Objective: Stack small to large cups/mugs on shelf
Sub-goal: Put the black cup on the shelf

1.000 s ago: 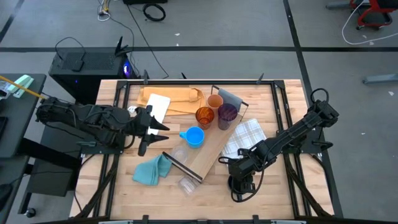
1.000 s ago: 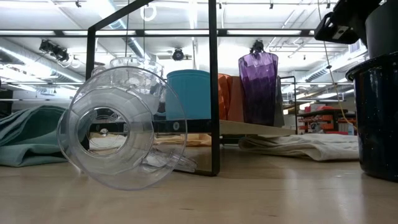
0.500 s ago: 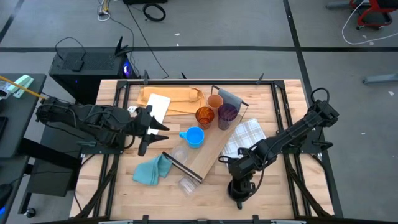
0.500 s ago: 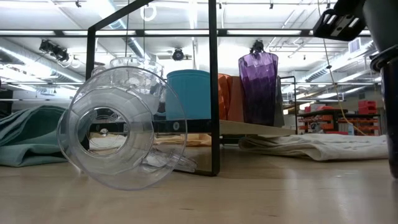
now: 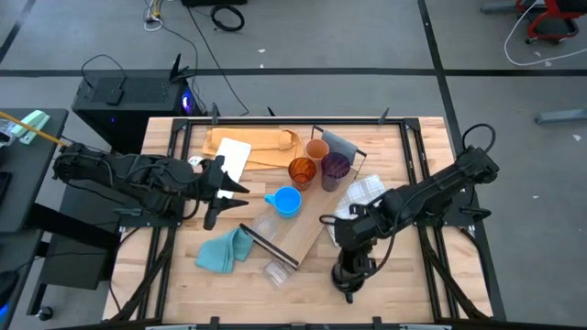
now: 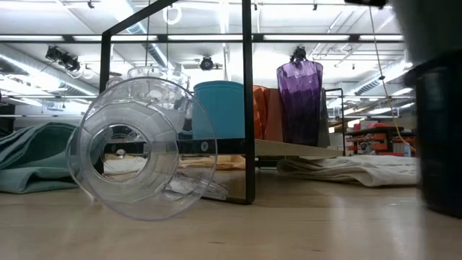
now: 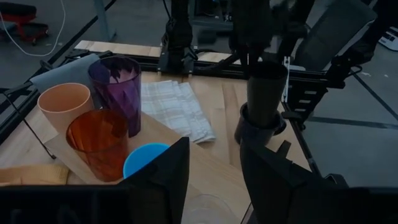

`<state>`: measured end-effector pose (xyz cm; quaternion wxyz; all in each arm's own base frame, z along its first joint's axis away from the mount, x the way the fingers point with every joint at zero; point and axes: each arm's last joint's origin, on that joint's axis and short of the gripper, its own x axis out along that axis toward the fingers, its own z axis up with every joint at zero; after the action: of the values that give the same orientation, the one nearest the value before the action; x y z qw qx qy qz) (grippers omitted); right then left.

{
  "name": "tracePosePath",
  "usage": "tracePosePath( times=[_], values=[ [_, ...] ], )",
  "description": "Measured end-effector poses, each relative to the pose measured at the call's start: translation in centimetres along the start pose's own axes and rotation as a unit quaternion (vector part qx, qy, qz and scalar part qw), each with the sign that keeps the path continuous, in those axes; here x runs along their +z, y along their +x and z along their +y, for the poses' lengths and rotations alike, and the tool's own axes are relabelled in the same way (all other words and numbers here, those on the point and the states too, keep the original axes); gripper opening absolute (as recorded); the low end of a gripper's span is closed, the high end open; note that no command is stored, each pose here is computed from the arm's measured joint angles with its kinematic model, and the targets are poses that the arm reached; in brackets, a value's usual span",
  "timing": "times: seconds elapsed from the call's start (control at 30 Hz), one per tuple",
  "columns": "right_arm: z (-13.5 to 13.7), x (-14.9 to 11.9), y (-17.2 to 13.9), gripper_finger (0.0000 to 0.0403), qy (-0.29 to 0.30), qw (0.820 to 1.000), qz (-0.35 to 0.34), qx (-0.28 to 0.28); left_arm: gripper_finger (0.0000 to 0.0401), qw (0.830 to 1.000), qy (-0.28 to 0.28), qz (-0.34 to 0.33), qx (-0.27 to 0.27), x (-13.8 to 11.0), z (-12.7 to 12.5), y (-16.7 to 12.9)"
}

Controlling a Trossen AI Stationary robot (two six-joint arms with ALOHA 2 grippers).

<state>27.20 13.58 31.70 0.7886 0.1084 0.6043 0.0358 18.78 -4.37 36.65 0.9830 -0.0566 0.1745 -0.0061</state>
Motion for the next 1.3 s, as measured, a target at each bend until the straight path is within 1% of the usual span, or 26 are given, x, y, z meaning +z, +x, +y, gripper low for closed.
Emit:
tracePosePath(
  times=[0.17,0.3,0.4,0.5,0.6,0.63,0.7,1.03,1.2,1.3],
  values=[
    [-0.7,1.3,-3.3,0.0001,0.036,0.998,-0.041,-0.022,0.0154,1.000,0.000,0.000,0.000,0.0,0.0,0.0],
    [-1.3,1.7,-5.2,0.0000,0.059,0.996,-0.054,-0.036,0.0154,1.000,0.001,0.000,0.000,0.0,0.0,0.0],
    [-2.2,2.1,-5.8,0.0000,0.122,0.988,-0.069,-0.057,0.0149,1.000,0.001,0.000,0.000,0.0,0.0,0.0],
    [-3.4,2.7,-5.7,0.0000,0.217,0.968,-0.095,-0.081,0.0145,1.000,0.001,0.000,0.000,0.0,0.0,0.0],
    [-4.5,3.2,-4.9,0.0000,0.313,0.935,-0.118,-0.114,0.0146,1.000,0.001,-0.001,0.000,0.0,0.0,0.0],
    [-4.8,3.3,-4.6,0.0000,0.339,0.926,-0.117,-0.121,0.0147,1.000,0.000,-0.001,0.000,0.0,0.0,0.0],
    [-5.3,3.5,-4.1,0.0000,0.371,0.913,-0.114,-0.127,0.0150,1.000,0.000,-0.003,-0.001,0.1,0.0,0.0],
    [-6.8,4.5,-1.3,0.0000,0.448,0.874,-0.086,-0.167,0.0140,1.000,0.000,-0.007,-0.001,0.2,0.0,0.0],
    [-7.2,5.3,0.4,0.0000,0.453,0.869,-0.069,-0.186,0.0144,1.000,0.001,-0.008,-0.002,0.2,0.0,0.0],
    [-7.4,5.6,1.0,0.0000,0.450,0.870,-0.062,-0.192,0.0149,1.000,0.001,-0.008,-0.002,0.2,0.0,0.0]
  ],
)
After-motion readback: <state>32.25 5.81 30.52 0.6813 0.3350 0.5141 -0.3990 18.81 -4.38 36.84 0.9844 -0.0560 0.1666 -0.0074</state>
